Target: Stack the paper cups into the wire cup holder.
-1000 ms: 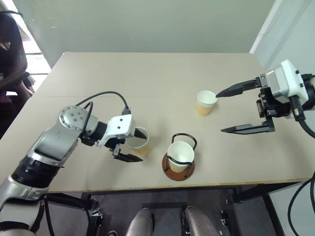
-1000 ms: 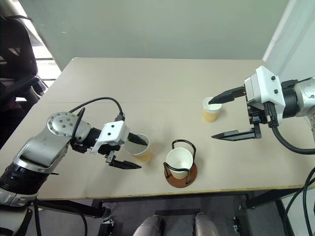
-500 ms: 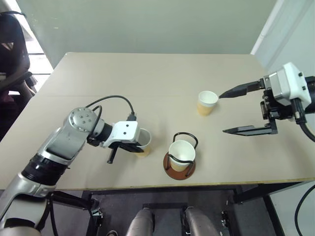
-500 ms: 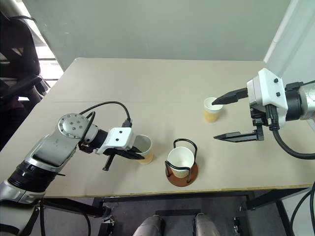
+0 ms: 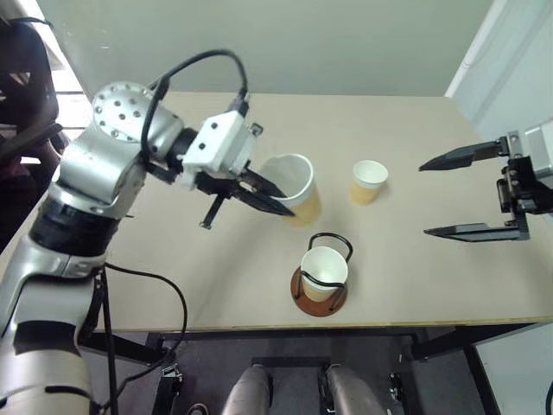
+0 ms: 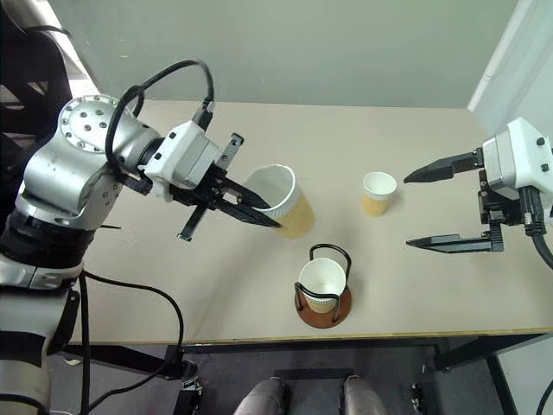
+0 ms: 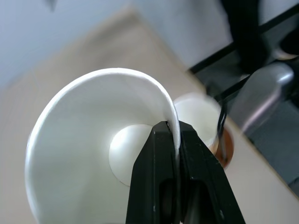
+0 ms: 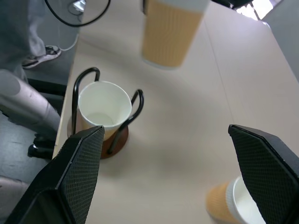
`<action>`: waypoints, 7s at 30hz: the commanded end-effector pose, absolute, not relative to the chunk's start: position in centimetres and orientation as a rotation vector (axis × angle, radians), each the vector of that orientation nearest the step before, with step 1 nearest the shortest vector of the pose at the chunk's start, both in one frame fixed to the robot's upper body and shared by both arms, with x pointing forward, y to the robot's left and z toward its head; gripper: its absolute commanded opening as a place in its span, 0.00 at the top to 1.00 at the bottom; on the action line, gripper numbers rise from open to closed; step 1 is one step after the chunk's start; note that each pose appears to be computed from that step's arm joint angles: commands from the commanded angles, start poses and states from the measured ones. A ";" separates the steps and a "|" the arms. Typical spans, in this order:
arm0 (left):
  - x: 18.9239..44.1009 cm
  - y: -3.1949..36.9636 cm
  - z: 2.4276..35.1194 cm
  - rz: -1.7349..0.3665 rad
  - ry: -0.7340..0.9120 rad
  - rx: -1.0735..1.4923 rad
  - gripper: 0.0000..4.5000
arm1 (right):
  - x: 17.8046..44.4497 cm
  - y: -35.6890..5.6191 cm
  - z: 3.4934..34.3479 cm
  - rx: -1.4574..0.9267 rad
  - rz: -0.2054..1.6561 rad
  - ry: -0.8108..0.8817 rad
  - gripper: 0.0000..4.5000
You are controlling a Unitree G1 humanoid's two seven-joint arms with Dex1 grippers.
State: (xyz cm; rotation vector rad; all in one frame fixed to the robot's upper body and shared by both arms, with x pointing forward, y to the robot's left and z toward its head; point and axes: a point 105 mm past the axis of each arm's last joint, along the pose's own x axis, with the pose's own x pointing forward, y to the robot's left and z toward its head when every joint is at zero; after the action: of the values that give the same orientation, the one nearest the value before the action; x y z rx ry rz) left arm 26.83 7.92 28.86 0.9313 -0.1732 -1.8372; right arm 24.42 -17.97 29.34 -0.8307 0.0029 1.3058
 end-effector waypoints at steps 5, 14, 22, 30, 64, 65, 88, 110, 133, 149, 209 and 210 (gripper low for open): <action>26.3 5.7 28.3 -2.028 -0.217 1.067 0.99 | 23.3 -18.1 30.7 -0.904 1.226 -0.047 0.03; 26.4 2.6 27.3 -2.154 -0.265 1.069 0.99 | 22.5 -18.0 30.5 -0.910 1.176 -0.039 0.03; 24.7 2.3 26.9 -2.254 -0.282 1.057 0.99 | 21.9 -18.2 30.5 -0.914 1.137 -0.020 0.03; 24.7 2.4 25.8 -2.284 -0.247 1.077 0.99 | 21.7 -18.3 30.5 -0.915 1.118 -0.018 0.03; 25.9 2.0 23.4 -2.264 -0.180 1.165 0.38 | 22.0 -18.1 30.3 -0.913 1.095 -0.031 0.03; 26.0 2.0 23.4 -2.260 -0.180 1.168 0.28 | 22.0 -18.1 30.3 -0.913 1.095 -0.032 0.03; 30.4 12.2 29.0 -1.558 -0.175 0.719 0.01 | 34.1 -19.5 24.1 -1.098 0.959 0.176 0.03; 24.9 17.0 27.5 -1.205 -0.029 0.629 0.01 | 42.5 -16.7 19.4 -1.144 0.974 0.287 0.03; 24.1 18.3 27.8 -1.160 0.005 0.632 0.00 | 41.9 -15.5 22.4 -1.117 1.063 0.169 0.99; 23.5 19.1 26.4 -1.384 0.121 0.575 0.00 | 24.7 -11.9 30.7 -0.832 1.586 -0.070 0.99; 23.6 19.6 26.4 -1.342 0.158 0.635 0.00 | 23.1 -8.0 22.4 -0.785 1.703 0.128 0.08; 23.7 19.6 26.4 -1.342 0.157 0.635 0.00 | 23.1 -8.0 22.5 -0.786 1.702 0.128 0.02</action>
State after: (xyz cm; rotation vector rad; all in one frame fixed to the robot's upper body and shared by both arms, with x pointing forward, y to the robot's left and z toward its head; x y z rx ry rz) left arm 23.74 19.69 25.50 0.5872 0.1908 -1.3536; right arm 23.31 -8.05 22.03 -0.7542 0.1542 1.7041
